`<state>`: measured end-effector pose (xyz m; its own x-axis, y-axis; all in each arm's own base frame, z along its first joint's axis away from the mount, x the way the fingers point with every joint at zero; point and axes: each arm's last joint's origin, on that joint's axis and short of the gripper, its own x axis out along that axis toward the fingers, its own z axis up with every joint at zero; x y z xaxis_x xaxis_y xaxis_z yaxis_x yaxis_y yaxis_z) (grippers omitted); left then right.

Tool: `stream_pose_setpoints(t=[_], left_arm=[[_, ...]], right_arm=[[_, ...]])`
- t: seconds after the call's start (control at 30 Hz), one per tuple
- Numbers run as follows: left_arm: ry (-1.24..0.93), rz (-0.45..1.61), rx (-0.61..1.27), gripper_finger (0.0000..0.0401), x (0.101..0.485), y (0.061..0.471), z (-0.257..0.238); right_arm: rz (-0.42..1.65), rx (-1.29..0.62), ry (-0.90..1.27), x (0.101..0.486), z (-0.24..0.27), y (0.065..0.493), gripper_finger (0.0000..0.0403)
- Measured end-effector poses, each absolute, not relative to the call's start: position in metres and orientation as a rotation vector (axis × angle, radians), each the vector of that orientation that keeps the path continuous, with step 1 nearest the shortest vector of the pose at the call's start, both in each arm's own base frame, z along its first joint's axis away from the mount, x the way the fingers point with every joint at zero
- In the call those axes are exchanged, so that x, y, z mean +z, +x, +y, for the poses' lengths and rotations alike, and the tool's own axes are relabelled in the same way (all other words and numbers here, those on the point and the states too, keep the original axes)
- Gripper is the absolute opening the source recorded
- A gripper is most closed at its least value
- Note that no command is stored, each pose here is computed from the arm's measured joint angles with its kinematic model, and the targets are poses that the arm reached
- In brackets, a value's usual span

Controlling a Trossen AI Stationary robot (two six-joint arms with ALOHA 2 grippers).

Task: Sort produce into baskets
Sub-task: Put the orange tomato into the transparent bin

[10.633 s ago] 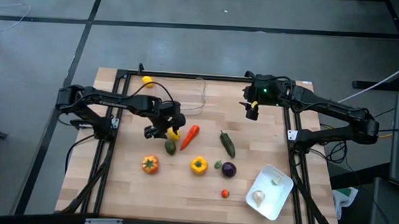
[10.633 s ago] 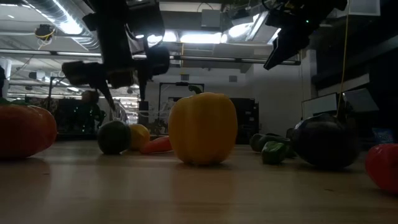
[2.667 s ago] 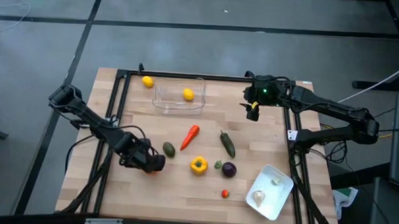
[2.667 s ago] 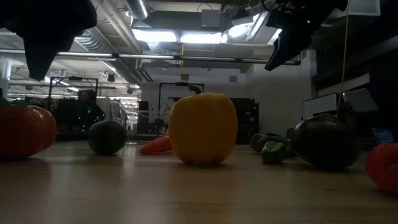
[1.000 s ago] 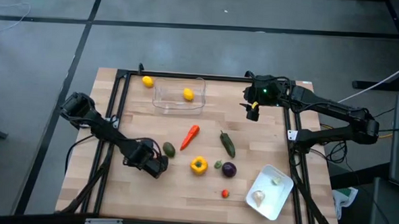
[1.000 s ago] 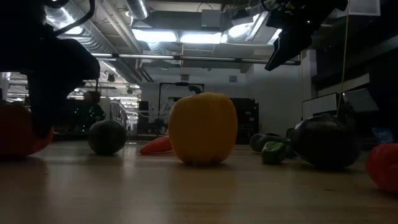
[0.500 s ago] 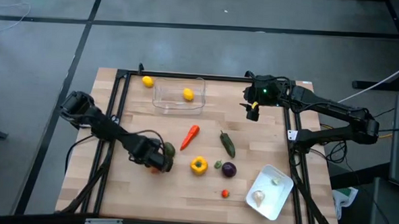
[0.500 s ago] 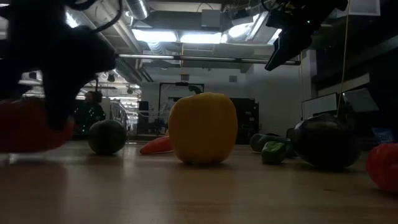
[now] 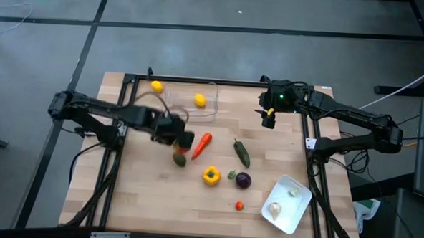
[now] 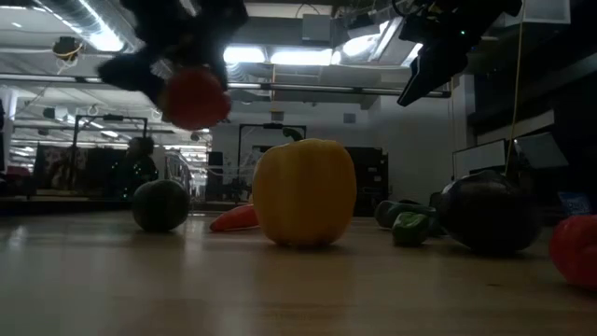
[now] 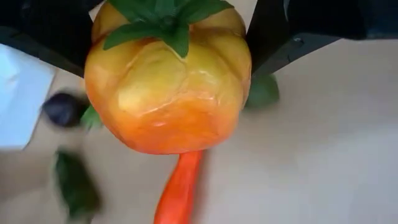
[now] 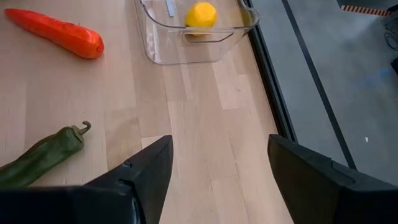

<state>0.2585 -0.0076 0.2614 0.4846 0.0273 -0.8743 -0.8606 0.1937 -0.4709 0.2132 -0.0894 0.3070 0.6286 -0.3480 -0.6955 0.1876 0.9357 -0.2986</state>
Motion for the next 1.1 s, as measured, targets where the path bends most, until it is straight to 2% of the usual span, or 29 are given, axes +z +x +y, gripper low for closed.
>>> stream_pose_setpoints(t=[0.47,0.77,1.1], left_arm=[[-0.956,0.611,0.801,0.0333,0.27,0.255,0.131],[-0.784,0.763,0.845,0.0334,0.23,0.256,0.179],[-0.715,0.901,0.831,0.0334,0.187,0.268,0.196]], right_arm=[[0.837,-0.309,-0.206,0.307,-0.089,0.213,0.0259],[0.837,-0.309,-0.206,0.307,-0.089,0.213,0.0259],[0.837,-0.309,-0.206,0.307,-0.089,0.213,0.0259]])
